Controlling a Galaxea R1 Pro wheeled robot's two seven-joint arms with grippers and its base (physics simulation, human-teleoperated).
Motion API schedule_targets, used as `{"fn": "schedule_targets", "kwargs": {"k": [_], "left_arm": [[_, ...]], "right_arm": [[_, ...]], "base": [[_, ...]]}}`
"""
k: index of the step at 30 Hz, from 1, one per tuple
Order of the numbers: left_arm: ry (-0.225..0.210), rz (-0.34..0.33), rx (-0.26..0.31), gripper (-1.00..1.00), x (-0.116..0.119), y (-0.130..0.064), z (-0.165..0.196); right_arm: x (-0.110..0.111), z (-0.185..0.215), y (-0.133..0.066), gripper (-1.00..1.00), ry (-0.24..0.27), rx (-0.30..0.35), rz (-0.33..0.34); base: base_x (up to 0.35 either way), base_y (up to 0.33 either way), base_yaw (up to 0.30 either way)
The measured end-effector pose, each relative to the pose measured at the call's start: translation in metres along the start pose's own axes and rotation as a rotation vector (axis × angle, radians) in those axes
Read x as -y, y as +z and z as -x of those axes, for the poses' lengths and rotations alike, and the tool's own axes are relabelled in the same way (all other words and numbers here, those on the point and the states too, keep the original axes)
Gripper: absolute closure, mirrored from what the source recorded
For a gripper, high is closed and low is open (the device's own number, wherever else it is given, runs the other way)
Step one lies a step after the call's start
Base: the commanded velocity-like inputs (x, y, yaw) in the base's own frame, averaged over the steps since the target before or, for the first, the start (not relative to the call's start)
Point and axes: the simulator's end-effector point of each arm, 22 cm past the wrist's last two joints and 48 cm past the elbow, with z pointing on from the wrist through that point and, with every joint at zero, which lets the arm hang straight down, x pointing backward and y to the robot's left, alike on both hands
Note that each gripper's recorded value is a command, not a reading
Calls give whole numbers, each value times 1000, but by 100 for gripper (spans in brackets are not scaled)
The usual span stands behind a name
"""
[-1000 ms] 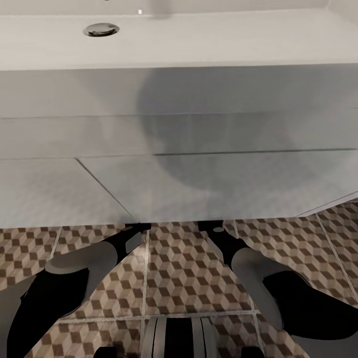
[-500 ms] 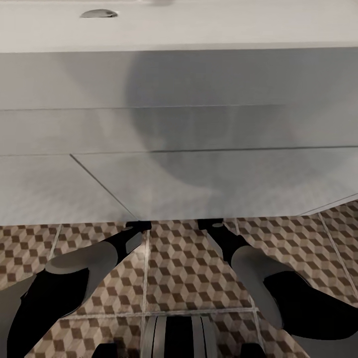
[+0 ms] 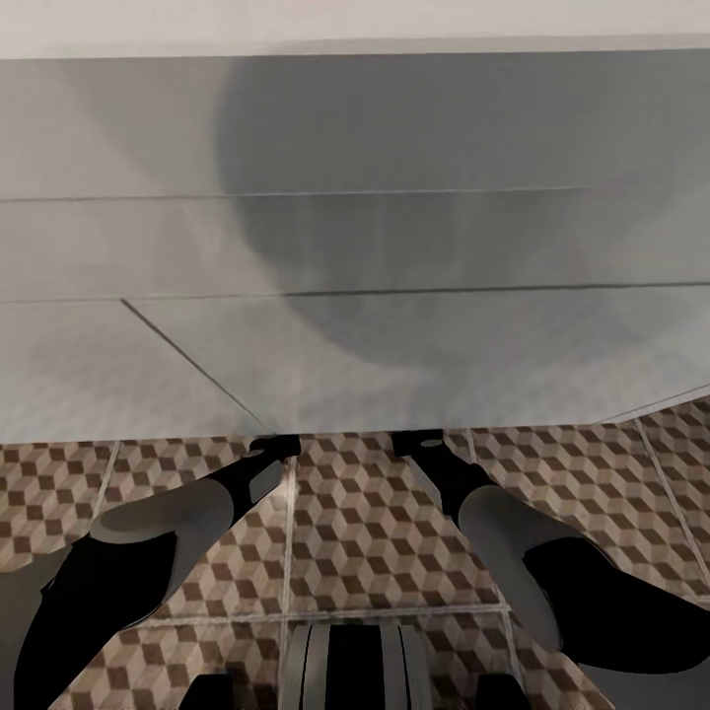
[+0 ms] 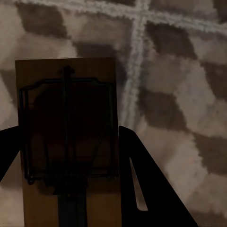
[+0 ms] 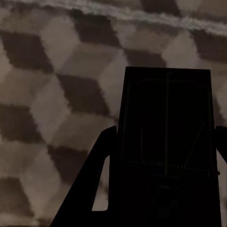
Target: Take the four mousetraps from the cabinet in the bathroom and place them on the bathroom floor. Make sure all four end up on the same floor surface, and ensure that at least two of them are either under or directly next to the same bathroom sink.
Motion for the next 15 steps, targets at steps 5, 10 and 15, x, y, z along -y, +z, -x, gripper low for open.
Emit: {"fn": "schedule_targets", "kwargs": {"k": [5, 10, 15], "left_arm": [[0, 0, -8, 100, 0, 3, -5], [0, 1, -14, 100, -1, 5, -10], [0, 2, -16, 100, -1, 6, -12]], "right_arm": [[-1, -4, 3, 100, 1, -8, 1], [-1, -7, 6, 100, 2, -10, 3], [-2, -7, 7, 100, 4, -4, 3]], "base": [[0, 0, 0], [0, 0, 0], [0, 0, 0]]}}
